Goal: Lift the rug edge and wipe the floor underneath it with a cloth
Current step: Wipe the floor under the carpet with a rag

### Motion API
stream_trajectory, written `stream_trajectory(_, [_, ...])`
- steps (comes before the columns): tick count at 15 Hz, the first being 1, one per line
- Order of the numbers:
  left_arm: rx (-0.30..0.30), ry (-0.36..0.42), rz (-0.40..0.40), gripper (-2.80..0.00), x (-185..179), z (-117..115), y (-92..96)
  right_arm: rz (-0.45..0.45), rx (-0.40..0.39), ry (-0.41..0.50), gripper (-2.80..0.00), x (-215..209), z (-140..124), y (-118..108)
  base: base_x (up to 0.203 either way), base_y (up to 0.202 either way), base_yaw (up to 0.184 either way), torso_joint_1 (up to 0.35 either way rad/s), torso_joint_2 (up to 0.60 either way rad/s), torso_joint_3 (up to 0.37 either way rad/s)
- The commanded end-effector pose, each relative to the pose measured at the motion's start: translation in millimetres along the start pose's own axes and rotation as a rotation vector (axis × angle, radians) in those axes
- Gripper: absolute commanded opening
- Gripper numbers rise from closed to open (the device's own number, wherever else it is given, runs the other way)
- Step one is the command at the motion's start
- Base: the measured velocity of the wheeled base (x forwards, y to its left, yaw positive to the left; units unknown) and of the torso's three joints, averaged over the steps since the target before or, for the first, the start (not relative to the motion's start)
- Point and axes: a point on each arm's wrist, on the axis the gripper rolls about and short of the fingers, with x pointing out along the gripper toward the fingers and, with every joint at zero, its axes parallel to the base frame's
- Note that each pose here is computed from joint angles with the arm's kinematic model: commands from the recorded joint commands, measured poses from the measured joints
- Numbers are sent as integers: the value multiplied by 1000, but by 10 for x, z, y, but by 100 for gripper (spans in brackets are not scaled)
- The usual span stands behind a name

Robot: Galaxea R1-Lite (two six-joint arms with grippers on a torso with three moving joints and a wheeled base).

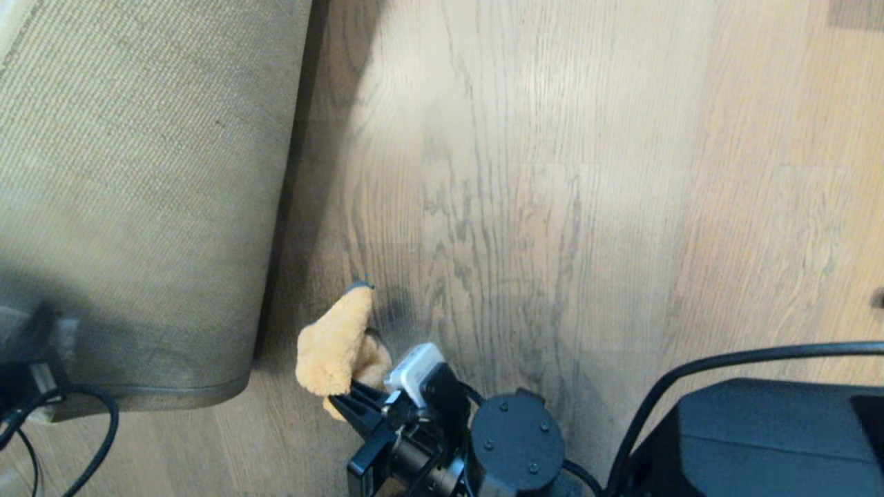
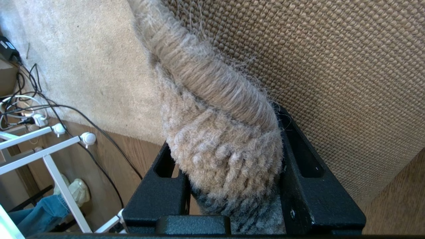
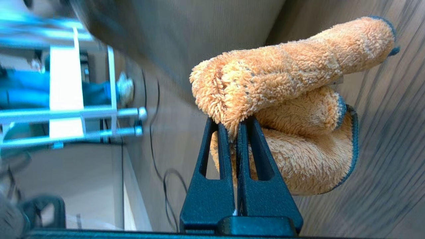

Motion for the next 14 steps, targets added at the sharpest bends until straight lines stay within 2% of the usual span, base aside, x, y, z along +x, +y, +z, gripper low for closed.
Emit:
stream_trajectory(1, [4, 5, 3, -280, -6, -21, -1, -7, 2, 8, -280, 62, -228, -9, 0, 0, 0, 0, 0, 0])
stream_trajectory(3, [4, 5, 4, -280, -6, -23, 1, -41, 17, -27, -280, 183, -244, -34, 0, 0, 0, 0, 0, 0])
stream_trajectory(6, [4, 6, 4, -280, -4, -25, -1, -105, 22, -53, -280, 274, -253, -274, 0, 0, 0, 0, 0, 0])
stream_trajectory(10, [5, 10, 3, -280, -3, -31, -3, -232, 6, -79, -280, 264, -181, -809, 0, 0, 0, 0, 0, 0])
stream_trajectory(14, [6, 12, 2, -280, -6, -38, -4, -346, -17, -136, -280, 185, 34, -1294, 0, 0, 0, 0, 0, 0])
